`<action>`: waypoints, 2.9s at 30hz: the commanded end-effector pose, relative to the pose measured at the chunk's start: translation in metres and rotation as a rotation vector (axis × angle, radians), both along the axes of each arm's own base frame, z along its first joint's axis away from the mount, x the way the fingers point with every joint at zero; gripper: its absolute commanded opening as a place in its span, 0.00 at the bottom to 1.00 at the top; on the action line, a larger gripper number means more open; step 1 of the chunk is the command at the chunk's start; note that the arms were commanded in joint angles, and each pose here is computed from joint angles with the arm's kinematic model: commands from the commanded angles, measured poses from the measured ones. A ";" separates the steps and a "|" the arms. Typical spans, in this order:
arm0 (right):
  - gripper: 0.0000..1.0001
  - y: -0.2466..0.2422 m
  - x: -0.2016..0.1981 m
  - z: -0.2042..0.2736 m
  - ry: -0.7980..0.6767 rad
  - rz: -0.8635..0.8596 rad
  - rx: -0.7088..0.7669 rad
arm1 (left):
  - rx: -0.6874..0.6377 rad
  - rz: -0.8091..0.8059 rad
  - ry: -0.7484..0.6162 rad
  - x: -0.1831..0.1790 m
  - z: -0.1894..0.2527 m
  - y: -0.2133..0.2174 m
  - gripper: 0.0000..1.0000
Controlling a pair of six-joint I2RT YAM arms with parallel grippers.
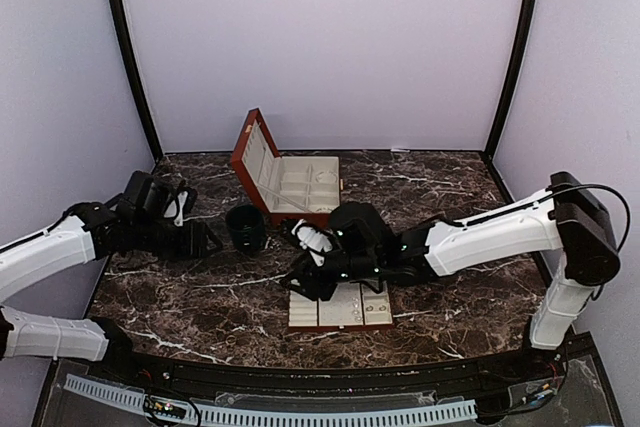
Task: Organize the mixed jewelry
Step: Pick up the ring from the center of the board, then pass from the right arm to the left
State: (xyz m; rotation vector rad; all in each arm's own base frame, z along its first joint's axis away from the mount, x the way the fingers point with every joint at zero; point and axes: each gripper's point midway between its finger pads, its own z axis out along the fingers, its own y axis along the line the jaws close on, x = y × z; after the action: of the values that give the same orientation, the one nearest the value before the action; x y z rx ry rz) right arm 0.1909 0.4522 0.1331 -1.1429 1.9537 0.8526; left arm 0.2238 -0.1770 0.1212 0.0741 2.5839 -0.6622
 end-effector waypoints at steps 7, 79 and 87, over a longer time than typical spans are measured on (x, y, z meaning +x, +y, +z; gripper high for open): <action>0.44 0.086 -0.077 -0.018 -0.102 0.406 0.015 | -0.026 0.066 -0.301 0.093 0.079 0.064 0.74; 0.00 0.063 -0.003 0.054 0.391 0.363 0.196 | -0.052 -0.324 -0.807 0.054 0.147 0.021 0.77; 0.00 0.005 -0.001 0.087 0.500 0.370 0.215 | -0.138 -0.715 -0.941 0.004 0.140 -0.058 0.71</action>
State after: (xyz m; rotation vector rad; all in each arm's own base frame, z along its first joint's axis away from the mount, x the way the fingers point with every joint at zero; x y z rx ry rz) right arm 0.2039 0.4810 0.1956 -1.2515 1.9820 1.5165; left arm 0.2476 -0.2041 0.2524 0.8240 1.7325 -0.7673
